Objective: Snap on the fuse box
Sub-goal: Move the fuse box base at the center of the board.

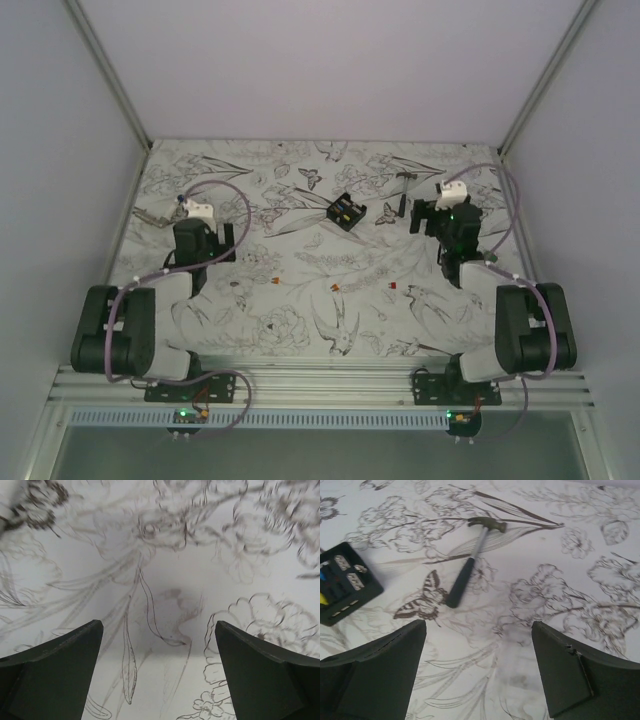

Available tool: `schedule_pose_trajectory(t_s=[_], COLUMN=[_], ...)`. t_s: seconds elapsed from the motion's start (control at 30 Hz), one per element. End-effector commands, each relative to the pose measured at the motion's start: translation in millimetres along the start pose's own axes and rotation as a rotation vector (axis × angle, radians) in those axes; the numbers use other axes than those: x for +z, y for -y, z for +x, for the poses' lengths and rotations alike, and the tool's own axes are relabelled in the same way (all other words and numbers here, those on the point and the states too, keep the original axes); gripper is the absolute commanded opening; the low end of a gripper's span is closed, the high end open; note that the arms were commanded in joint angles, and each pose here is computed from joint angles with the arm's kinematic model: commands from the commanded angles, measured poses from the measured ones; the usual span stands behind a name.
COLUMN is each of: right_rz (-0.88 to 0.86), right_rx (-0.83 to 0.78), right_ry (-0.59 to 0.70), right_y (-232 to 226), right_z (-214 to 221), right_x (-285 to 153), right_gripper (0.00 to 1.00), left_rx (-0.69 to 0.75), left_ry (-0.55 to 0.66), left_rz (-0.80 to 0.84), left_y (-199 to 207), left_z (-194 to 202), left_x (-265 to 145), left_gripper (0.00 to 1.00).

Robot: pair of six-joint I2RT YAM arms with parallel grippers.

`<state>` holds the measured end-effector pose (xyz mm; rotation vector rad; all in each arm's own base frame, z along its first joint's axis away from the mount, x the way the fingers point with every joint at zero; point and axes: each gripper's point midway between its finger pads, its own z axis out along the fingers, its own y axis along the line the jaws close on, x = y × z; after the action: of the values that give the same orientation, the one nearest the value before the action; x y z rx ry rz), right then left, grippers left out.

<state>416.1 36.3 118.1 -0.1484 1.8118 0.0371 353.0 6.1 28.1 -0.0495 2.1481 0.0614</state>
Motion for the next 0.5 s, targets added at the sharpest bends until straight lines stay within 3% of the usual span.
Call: schedule_pose_trajectory(t_s=[0.0, 0.17, 0.47], right_rz=[-0.123, -0.214, -0.338], right_rx=[-0.027, -0.059, -0.067], right_ry=[-0.199, -0.329, -0.435], right_y=[-33.7, -72.6, -130.7], right_z=[16.3, 18.7, 12.0], right_x=[7.7, 33.5, 98.8], right_gripper=[0.92, 0.87, 0.66], left_rx=[-0.082, -0.211, -0.376], left_ry=[-0.057, -0.097, -0.213], left_rz=[-0.041, 0.045, 0.289], left_y=[-4.7, 16.0, 69.8], left_z=[-26.0, -34.8, -47.6], left_x=[-17.2, -33.9, -50.2], left_gripper=[1.0, 1.0, 1.0])
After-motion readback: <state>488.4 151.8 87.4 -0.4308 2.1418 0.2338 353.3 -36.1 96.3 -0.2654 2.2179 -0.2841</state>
